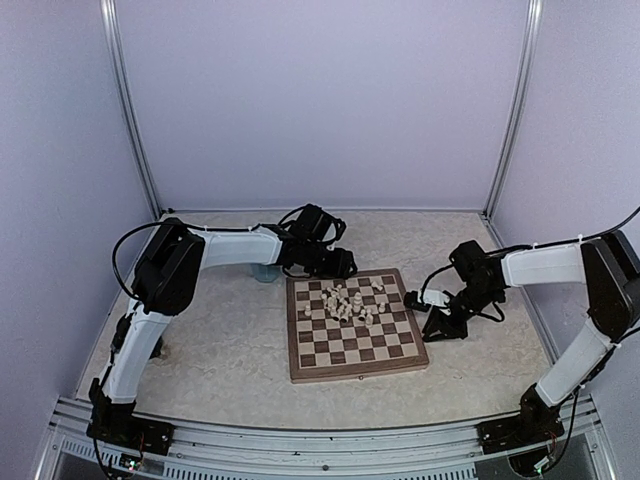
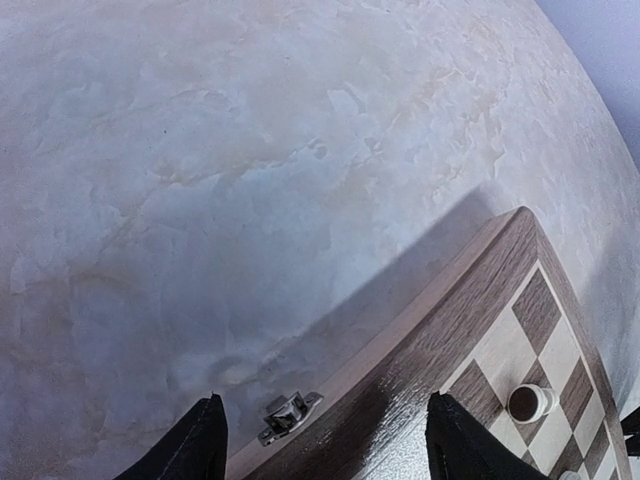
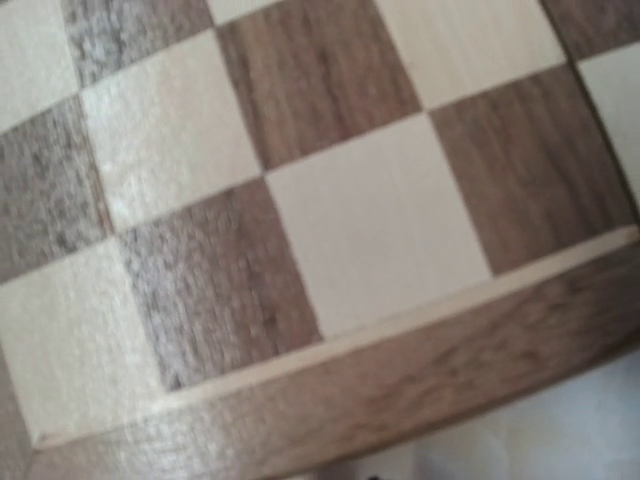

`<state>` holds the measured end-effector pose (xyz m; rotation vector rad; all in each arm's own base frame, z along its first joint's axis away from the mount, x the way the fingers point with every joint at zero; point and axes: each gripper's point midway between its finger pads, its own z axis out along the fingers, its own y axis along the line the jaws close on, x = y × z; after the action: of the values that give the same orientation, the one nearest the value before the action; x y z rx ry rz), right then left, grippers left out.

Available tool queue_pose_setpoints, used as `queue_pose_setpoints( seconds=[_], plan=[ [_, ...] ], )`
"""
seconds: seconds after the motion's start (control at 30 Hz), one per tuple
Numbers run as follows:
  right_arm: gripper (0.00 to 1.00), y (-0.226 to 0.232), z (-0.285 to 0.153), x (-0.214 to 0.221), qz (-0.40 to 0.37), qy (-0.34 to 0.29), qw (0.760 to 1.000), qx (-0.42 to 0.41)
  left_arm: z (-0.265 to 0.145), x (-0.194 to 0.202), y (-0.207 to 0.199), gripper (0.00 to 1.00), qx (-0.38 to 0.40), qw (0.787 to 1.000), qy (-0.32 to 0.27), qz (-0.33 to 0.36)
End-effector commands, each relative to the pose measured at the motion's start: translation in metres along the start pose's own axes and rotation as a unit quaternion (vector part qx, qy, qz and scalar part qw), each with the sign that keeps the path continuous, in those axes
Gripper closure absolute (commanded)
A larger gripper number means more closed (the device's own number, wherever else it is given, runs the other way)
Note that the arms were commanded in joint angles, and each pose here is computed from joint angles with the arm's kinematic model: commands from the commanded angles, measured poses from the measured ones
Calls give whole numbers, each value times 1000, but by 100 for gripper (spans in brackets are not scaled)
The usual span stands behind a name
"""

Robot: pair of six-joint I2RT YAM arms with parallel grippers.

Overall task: Set up the chess pieces on the board
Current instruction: Adjust the chessboard at the center of the board, then pick up the king from the chessboard.

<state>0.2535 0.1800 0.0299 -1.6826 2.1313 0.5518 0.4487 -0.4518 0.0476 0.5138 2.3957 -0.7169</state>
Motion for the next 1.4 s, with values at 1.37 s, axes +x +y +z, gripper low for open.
queue_pose_setpoints(
  seconds=[1.37],
  plan=[
    [65,-33,24,-178,-51,-32,997,51,-263,-49,14,27,-98,970,-212,67]
  ],
)
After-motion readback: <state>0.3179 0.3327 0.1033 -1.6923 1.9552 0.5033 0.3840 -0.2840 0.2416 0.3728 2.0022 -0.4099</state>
